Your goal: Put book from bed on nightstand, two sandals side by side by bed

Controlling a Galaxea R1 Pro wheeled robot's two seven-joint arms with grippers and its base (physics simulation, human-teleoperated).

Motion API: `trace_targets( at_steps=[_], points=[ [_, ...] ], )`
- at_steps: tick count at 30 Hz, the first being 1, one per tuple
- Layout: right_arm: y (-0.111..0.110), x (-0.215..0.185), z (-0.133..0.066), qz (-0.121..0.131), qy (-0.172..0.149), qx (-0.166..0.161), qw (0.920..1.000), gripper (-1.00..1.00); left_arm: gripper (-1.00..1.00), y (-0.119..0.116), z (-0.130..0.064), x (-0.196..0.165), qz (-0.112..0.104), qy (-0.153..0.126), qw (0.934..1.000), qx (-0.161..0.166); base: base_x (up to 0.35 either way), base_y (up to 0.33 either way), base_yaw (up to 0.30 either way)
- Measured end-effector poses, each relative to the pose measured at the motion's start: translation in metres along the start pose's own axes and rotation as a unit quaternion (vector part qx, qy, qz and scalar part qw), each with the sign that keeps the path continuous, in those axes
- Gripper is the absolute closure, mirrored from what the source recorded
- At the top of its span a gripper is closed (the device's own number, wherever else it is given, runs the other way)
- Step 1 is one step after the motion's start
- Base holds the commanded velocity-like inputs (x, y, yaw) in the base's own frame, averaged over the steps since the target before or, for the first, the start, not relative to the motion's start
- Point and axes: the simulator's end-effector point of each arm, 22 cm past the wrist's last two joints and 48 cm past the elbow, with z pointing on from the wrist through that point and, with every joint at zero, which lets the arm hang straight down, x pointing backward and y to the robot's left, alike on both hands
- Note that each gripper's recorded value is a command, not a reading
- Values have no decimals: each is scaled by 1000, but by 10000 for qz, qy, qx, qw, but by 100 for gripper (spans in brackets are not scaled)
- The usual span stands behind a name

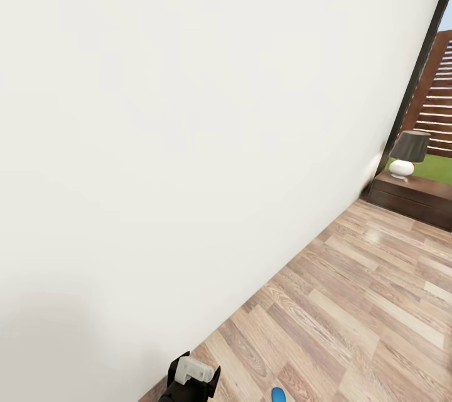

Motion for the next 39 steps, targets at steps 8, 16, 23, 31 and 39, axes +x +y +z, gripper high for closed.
trace_targets(
  at_steps=[8,16,23,31,39],
  points=[
    [-1,-22,4,20,927,25,9957,-100,-100,2,4,8,1,-4,10000,-1,0,0,0],
    [1,-132,13,41,415,-9,9991,-100,-100,2,4,8,2,-4,10000,0,0,0,0],
    [2,-156,8,59,602,-34,9982,-100,-100,2,4,7,1,-4,10000,-2,0,0,0],
    [-39,-250,1,402,65,-142,9991,-100,-100,2,4,7,2,-9,10000,-3,0,0,0],
    [-41,-264,-10,1046,490,-608,9914,-100,-100,2,4,7,2,-11,10000,-5,0,0,0]
  ],
)
